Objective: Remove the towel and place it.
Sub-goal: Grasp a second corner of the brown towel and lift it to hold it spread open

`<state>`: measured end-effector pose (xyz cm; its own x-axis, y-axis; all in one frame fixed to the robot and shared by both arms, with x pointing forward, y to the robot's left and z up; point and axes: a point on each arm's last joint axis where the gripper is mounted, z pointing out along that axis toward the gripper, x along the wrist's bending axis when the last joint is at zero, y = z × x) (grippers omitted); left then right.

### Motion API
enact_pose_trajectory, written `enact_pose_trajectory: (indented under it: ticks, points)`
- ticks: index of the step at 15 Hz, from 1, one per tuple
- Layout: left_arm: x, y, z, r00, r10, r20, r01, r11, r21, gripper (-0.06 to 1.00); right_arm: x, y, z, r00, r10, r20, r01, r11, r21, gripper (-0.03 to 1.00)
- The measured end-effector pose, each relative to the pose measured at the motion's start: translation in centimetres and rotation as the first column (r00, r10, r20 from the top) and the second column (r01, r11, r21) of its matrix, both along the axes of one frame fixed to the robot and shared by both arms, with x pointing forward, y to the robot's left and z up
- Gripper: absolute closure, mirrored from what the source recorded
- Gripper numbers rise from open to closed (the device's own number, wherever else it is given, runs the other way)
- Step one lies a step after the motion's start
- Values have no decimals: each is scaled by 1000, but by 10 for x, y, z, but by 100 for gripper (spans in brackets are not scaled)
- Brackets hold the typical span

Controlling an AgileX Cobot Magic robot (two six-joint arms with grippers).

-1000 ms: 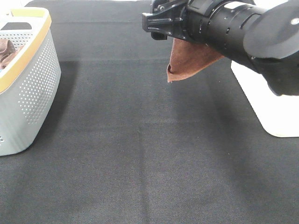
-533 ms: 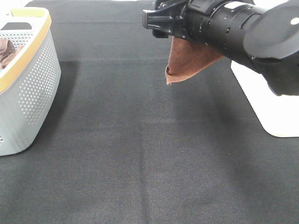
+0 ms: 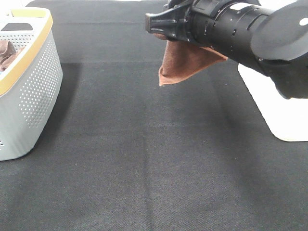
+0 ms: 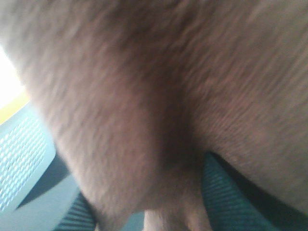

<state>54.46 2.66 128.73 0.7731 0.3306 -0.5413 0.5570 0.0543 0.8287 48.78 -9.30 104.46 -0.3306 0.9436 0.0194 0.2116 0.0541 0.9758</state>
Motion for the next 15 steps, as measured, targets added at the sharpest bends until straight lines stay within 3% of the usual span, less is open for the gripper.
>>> enact_pose_trajectory:
  ticks: [3,7,10,15]
  points:
    - [6,2,3,997,62,45,-61,998,-24,94,-1,2,-2,1000,29,-12,-29,999,-31,45]
    - [11,4,3,989,115,90,-115,993,-6,94,-2,2,-4,999,41,-32,-43,997,-57,52]
    - [17,7,2,973,175,153,-181,983,26,94,-2,1,-6,998,41,-45,-45,995,-89,63]
    - [25,13,2,934,257,249,-282,957,68,94,-4,4,-9,994,77,-79,-84,992,-94,65]
